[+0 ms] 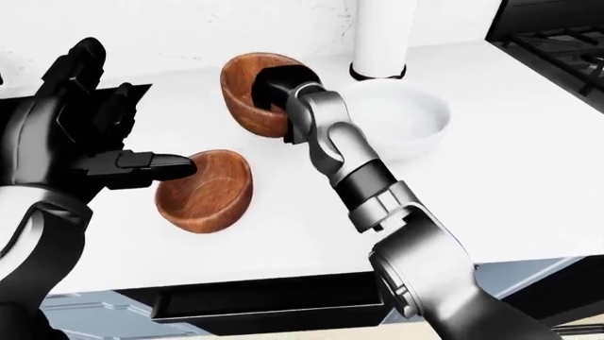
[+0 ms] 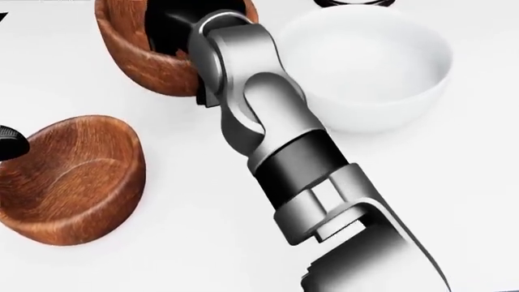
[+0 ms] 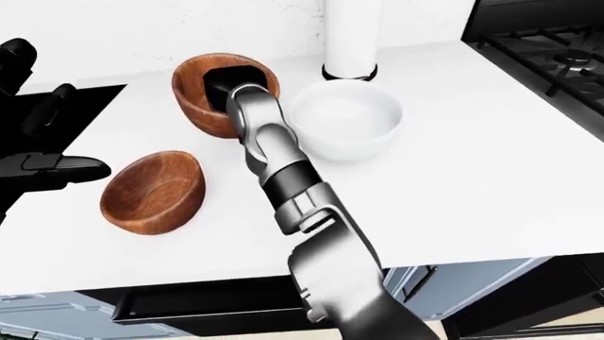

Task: Stack the bowls from largest to smallest.

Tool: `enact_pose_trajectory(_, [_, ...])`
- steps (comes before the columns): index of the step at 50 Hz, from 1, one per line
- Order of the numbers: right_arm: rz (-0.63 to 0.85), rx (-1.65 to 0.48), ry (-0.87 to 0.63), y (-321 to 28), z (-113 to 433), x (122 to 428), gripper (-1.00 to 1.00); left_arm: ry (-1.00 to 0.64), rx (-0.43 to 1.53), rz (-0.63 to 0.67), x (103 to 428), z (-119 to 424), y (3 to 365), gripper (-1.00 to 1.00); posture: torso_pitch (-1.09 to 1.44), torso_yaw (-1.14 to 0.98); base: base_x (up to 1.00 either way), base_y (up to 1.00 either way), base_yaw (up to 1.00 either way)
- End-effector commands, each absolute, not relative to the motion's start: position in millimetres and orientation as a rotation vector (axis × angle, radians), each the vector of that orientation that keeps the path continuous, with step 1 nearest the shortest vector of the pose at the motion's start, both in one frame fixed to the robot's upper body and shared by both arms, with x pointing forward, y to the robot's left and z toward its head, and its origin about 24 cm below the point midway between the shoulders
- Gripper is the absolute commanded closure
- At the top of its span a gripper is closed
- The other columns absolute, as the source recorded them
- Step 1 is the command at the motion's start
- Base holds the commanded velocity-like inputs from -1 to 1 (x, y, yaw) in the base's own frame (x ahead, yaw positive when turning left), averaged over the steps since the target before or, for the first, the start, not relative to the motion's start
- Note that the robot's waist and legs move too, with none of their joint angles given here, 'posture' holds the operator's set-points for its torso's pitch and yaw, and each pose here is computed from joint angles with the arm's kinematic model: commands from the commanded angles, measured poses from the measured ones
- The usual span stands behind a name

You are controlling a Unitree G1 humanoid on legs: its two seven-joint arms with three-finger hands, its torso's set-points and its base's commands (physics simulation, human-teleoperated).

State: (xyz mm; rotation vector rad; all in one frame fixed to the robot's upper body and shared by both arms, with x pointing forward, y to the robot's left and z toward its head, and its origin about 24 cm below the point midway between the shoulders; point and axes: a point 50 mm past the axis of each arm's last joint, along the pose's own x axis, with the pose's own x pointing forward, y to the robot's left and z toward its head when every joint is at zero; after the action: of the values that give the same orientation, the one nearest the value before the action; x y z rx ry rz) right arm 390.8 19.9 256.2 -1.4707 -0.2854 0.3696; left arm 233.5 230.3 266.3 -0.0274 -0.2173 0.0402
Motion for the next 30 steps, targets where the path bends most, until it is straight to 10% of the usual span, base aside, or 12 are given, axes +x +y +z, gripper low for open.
enact_pose_trajectory(1, [0.314,-1.476,-0.414,28,294,378,1.0,-0.293,-0.019,0.052,229,279,232,-1.0,0.0,0.0,0.0,0.0,0.0])
enact_pose_trajectory(30, [0.307,-1.574,-0.458,-48,378,280,1.0,-0.31,-0.021,0.054,225,286,230,-1.0,0.0,0.0,0.0,0.0,0.0])
